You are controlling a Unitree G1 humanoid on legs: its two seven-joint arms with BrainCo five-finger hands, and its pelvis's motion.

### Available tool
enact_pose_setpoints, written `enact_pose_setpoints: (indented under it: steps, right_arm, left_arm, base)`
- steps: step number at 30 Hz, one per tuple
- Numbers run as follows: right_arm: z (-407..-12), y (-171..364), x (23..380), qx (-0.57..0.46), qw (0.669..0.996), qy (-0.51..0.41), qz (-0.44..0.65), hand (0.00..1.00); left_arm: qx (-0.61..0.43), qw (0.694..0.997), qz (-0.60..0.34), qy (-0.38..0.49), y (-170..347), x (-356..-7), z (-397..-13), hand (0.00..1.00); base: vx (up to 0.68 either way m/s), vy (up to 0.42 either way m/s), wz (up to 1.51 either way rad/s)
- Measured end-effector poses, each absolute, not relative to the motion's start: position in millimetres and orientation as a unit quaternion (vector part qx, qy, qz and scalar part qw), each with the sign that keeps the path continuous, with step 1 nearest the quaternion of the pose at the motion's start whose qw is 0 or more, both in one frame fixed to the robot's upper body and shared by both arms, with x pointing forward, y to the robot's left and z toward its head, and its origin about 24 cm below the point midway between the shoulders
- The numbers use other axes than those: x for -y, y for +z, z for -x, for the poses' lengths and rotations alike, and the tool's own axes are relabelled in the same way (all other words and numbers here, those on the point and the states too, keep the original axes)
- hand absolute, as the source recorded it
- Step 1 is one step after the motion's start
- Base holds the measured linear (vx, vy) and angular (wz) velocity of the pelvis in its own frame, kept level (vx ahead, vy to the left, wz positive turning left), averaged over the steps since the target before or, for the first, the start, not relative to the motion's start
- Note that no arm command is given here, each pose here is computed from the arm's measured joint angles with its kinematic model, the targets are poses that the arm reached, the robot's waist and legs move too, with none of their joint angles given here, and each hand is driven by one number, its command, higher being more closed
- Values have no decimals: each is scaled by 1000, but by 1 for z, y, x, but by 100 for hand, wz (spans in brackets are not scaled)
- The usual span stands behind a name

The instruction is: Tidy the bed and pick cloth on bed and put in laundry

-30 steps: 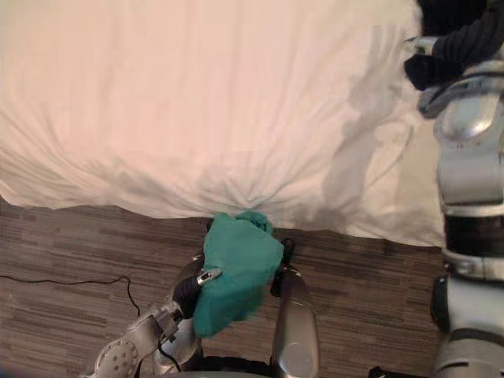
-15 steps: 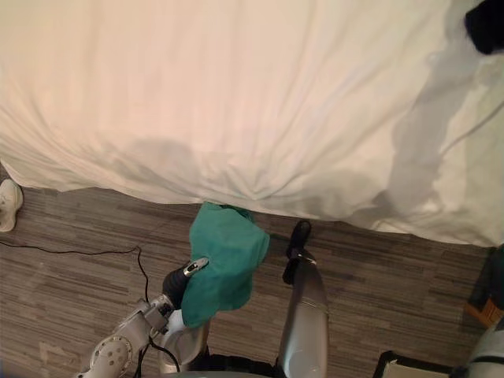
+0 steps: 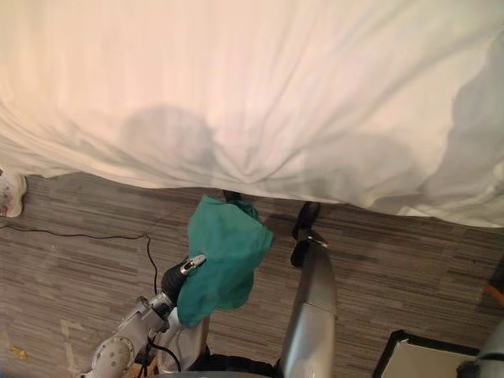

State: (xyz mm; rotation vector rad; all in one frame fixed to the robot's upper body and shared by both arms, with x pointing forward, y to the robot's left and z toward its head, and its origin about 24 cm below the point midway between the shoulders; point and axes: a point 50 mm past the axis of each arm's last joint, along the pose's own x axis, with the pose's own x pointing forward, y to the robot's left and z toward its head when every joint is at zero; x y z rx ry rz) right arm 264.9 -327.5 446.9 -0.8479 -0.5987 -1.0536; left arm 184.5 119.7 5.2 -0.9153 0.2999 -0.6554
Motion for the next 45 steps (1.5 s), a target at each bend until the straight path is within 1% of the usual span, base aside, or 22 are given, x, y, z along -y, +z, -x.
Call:
enact_pose_setpoints:
  steps: [4,6,8,12,15,18,19,23,26,28,29,31,32,34,36,37,39,43,45]
  right_arm:
    - [-250,460,334,262,708,-524,395,100]
    - [-243,465,340,251,700,-546,386,100]
    - [-240,468,342,249,702,-556,370,100]
    - [-242,466,343,249,714,-551,353,100]
    - [-249,458,346,246,734,-531,343,100]
    - [-264,437,352,234,756,-505,345,100]
    - [-273,422,355,226,770,-488,342,100]
    - [-285,392,359,228,800,-458,314,100]
    - [-290,359,367,228,830,-430,272,100]
    - [-305,316,363,203,864,-389,246,100]
    - [-309,303,361,191,873,-378,241,100]
    - [-321,247,356,136,906,-336,218,100]
    - [-322,234,355,121,913,-331,206,100]
    - [-317,169,356,57,933,-331,133,100]
    - [-310,121,348,8,941,-330,74,100]
    - [-300,81,335,-30,945,-323,36,100]
    - [-287,49,322,-63,945,-320,5,100]
    - [-243,-17,299,-142,932,-330,-42,100]
    - [-230,-34,288,-165,927,-332,-57,100]
  left_arm:
    - [-139,832,437,-313,5,-119,-184,100]
    - [-139,832,439,-311,4,-118,-184,100]
    - [-141,831,443,-307,1,-118,-184,100]
    - [-135,826,461,-294,-6,-113,-184,100]
    - [-118,828,466,-289,-4,-112,-185,100]
    - [-101,833,465,-282,-2,-113,-187,100]
    - [-94,835,464,-279,-1,-114,-187,100]
    - [-82,837,466,-275,2,-116,-186,100]
    - [-83,839,468,-265,4,-117,-180,100]
    - [-102,846,466,-239,-2,-119,-174,100]
    - [-108,847,466,-232,-4,-119,-172,100]
    - [-136,860,448,-201,-17,-122,-168,100]
    - [-147,862,444,-193,-22,-123,-167,100]
    - [-202,873,419,-150,-46,-128,-160,100]
    - [-244,876,401,-113,-66,-133,-154,100]
    - [-278,878,381,-82,-81,-139,-148,100]
    - [-298,875,378,-55,-92,-143,-142,100]
    - [-340,870,358,2,-115,-150,-125,100]
    - [-354,870,342,15,-122,-156,-118,100]
  base:
    - [-35,-6,9]
    - [-56,-16,10]
    - [-65,-8,3]
    - [-56,3,-6]
    - [-22,4,-11]
    - [20,0,-9]
    - [30,4,-10]
    - [29,9,-9]
    - [58,14,-12]
    - [103,15,-16]
    - [130,17,-10]
    - [149,21,-15]
    - [153,33,-13]
    - [150,44,-11]
    - [154,57,-16]
    - [155,79,-15]
    - [119,63,-13]
    - [88,59,-12]
    - [39,32,-5]
